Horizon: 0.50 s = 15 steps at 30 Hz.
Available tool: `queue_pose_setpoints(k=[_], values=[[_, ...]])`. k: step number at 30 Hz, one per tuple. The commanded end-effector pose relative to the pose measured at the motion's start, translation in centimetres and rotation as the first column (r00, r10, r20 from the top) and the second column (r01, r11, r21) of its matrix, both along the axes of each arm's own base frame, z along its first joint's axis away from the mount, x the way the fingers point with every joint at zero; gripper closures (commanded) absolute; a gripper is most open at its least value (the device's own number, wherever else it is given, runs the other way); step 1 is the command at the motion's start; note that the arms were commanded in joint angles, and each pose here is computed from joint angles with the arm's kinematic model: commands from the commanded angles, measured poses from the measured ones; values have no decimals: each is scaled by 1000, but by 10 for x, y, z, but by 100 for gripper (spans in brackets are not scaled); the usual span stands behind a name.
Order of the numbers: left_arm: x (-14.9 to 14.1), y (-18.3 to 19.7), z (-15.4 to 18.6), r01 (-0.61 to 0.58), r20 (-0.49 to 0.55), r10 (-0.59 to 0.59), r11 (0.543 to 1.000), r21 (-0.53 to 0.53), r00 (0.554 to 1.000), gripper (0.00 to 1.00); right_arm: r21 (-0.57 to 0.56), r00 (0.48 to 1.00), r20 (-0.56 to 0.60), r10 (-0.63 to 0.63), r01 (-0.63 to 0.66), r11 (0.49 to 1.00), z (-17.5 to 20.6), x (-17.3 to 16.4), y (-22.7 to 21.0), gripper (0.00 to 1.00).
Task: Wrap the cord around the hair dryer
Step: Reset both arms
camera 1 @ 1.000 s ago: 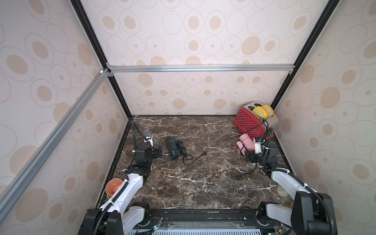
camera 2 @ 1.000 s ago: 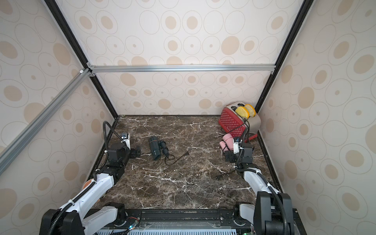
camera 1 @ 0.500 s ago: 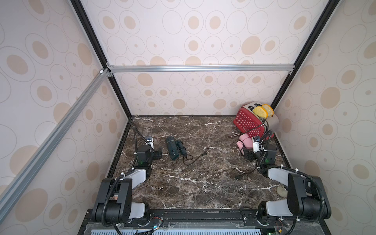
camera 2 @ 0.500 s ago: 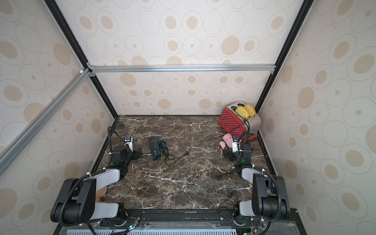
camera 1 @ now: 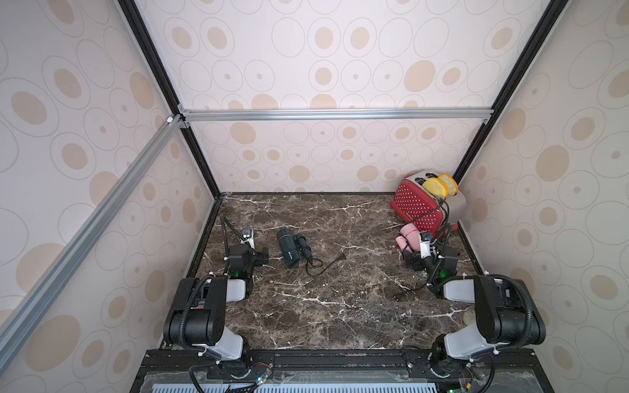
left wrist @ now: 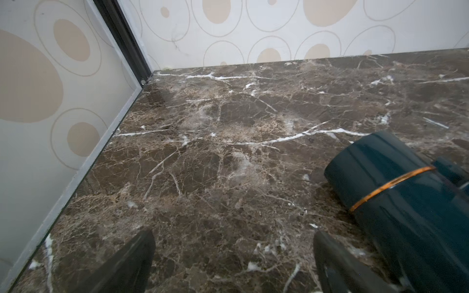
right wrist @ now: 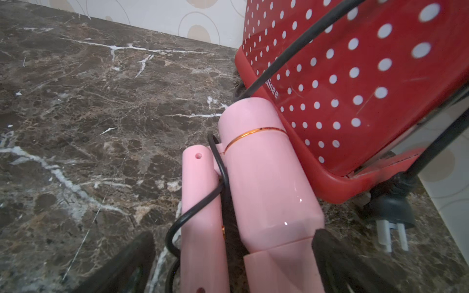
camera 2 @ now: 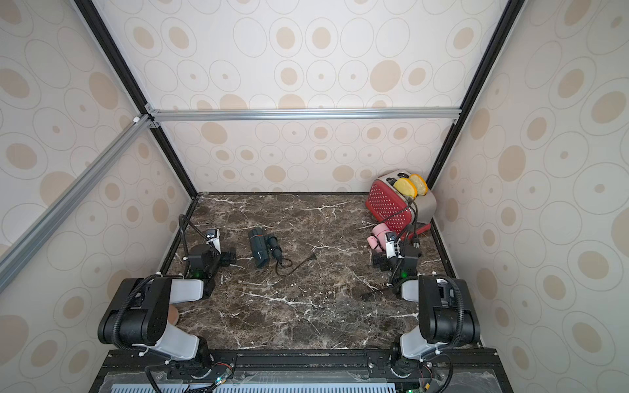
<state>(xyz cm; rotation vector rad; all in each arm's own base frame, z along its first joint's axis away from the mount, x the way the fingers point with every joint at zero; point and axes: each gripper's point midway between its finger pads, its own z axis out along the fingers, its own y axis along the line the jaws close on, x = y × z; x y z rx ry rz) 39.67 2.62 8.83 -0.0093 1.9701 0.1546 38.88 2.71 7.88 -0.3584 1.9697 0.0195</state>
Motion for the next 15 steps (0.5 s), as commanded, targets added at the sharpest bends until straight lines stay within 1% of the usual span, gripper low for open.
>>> queue_pose_setpoints(k=[1,15], values=[[3,3,9,-3,43,3,1000,-6,999,1,-11,999,33,20,-20,1000,6,2,1,0],[4,4,9,-6,41,7,1000,-11,999,1,-12,999,35,21,-21,1000,6,2,1,0]])
